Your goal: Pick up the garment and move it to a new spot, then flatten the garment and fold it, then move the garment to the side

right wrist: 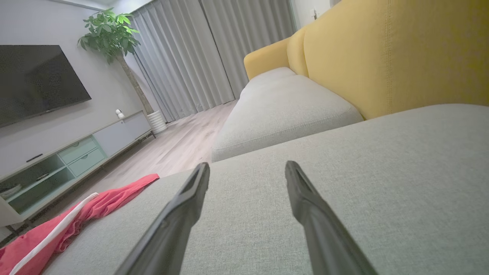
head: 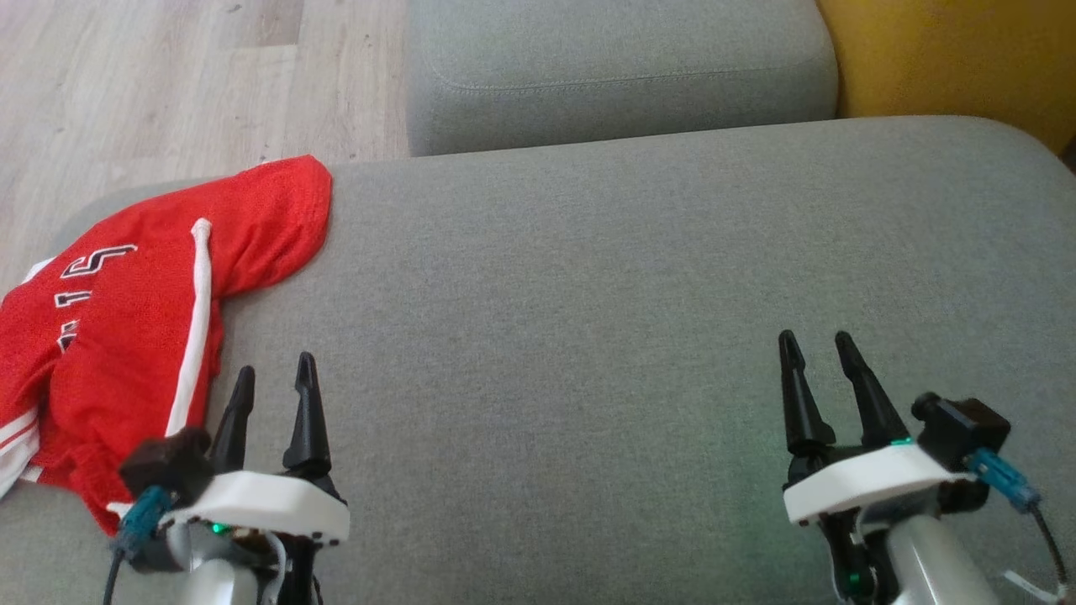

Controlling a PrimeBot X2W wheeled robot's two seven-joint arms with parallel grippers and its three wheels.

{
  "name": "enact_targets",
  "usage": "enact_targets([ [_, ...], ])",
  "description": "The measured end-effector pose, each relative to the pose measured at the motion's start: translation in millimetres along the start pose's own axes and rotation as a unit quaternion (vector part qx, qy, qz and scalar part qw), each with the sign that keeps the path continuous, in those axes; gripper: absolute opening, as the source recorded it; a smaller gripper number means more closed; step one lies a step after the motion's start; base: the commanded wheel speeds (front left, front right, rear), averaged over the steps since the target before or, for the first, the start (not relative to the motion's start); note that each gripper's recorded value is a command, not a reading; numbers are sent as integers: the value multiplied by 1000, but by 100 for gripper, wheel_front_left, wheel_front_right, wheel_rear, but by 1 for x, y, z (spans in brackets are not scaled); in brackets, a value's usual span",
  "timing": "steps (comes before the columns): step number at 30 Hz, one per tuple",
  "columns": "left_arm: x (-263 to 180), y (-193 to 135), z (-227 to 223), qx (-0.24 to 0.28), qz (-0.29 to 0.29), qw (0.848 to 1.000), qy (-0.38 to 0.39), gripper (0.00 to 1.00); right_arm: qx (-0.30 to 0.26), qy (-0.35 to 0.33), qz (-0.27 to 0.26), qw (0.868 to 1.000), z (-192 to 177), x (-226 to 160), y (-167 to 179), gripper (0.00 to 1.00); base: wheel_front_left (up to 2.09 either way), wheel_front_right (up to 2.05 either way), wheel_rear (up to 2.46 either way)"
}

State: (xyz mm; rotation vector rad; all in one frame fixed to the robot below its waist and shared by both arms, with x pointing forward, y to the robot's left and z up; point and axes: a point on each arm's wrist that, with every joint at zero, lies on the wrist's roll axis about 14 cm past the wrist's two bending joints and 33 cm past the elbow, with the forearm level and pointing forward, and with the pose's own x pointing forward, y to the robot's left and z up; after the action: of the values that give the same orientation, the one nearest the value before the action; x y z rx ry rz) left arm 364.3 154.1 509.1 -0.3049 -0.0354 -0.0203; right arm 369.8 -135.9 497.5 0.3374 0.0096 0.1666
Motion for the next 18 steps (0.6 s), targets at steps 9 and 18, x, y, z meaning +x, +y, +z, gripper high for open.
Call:
enact_targets([
  [9, 1, -5, 6, 47, -10, 999, -17, 100, -47, -11, 20, 999, 5, 3, 10, 100, 0, 0, 0],
  [18, 1, -16, 12, 106, -28, 993, -38, 100, -104, -16, 38, 994, 6, 2, 17, 100, 0, 0, 0],
])
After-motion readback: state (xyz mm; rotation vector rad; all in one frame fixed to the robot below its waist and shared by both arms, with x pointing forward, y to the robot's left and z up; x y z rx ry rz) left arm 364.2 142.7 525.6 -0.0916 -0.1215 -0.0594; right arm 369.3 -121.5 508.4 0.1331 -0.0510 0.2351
